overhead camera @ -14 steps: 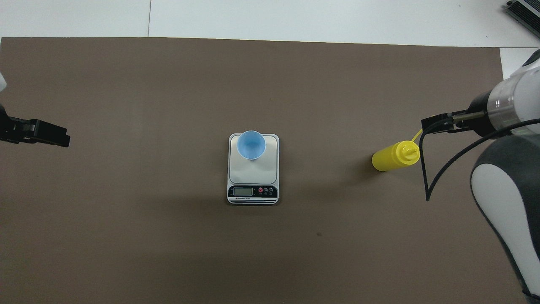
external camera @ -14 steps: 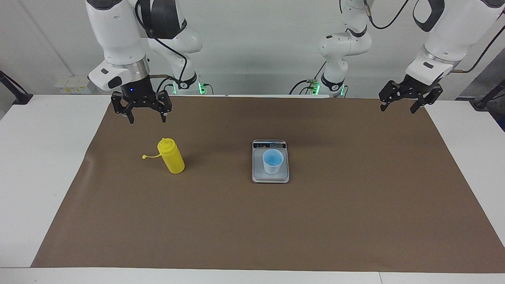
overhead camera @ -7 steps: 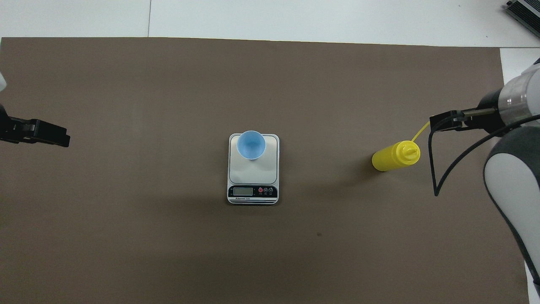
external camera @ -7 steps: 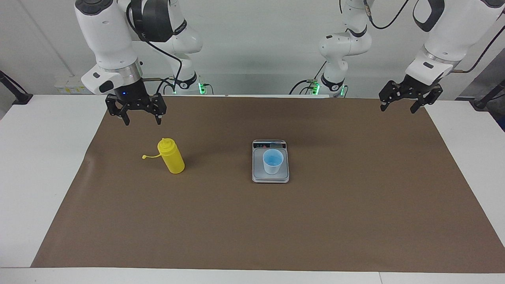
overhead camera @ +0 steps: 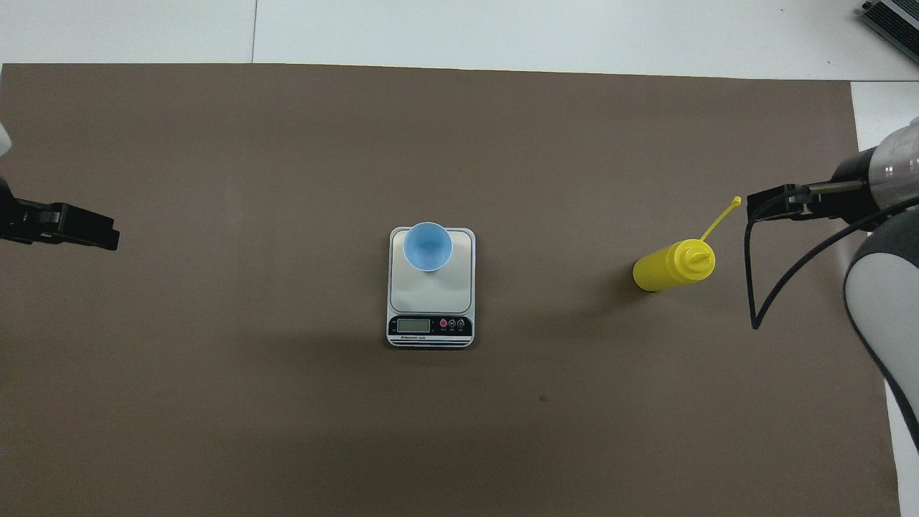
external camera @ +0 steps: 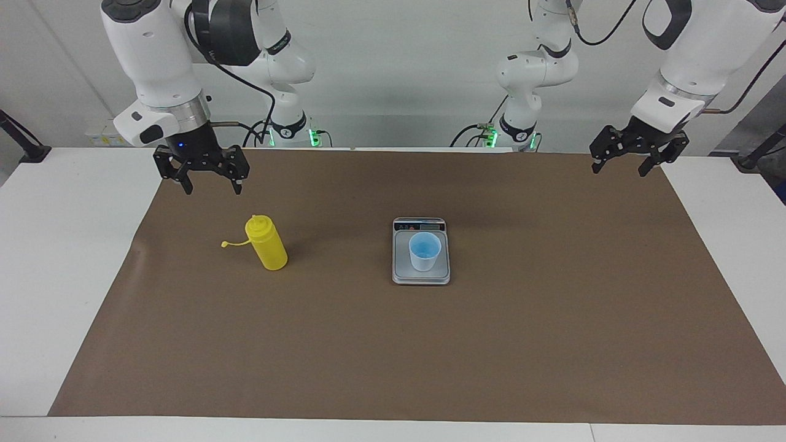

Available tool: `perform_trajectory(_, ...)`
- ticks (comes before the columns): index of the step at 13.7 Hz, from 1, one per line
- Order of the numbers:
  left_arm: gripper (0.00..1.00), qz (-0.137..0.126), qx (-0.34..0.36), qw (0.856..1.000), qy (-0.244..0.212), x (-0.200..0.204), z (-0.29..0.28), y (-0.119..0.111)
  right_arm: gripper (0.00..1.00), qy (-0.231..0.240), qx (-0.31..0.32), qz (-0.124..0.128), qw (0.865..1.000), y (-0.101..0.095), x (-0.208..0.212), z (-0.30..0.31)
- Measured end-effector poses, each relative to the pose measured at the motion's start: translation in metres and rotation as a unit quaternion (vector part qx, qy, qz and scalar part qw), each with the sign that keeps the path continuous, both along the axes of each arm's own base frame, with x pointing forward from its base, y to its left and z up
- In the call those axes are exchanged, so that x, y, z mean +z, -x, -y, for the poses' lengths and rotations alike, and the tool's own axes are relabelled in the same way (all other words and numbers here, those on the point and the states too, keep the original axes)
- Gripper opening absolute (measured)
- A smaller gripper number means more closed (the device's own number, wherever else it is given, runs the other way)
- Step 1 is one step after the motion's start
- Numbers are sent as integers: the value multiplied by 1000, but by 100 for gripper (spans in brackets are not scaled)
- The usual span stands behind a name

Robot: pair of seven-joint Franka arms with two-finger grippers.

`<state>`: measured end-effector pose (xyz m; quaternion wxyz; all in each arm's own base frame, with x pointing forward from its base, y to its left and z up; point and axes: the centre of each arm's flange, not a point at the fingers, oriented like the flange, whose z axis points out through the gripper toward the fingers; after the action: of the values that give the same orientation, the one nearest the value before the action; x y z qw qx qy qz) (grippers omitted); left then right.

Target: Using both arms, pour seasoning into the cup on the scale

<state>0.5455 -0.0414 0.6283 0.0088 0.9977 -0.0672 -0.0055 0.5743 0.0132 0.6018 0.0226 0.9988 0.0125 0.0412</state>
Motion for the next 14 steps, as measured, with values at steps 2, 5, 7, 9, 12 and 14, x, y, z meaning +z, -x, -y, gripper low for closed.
perform_trajectory(2,100,0,0,1000,0,0,0,0,100,0,-6,-9,1000,2,4,3)
perform_trajectory(5,100,0,0,1000,0,0,0,0,100,-2,-23,-11,1000,4,12,14)
perform_trajectory(7,100,0,0,1000,0,0,0,0,100,-4,-29,-14,999,4,12,19)
perform_trajectory(9,100,0,0,1000,0,0,0,0,100,-3,-32,-26,999,5,8,18)
perform_trajectory(12,100,-1,0,1000,0,-1,0,0,100,-2,-47,-61,997,11,0,17)
perform_trajectory(14,100,-1,0,1000,0,-1,0,0,100,-13,-72,-72,995,13,-2,19)
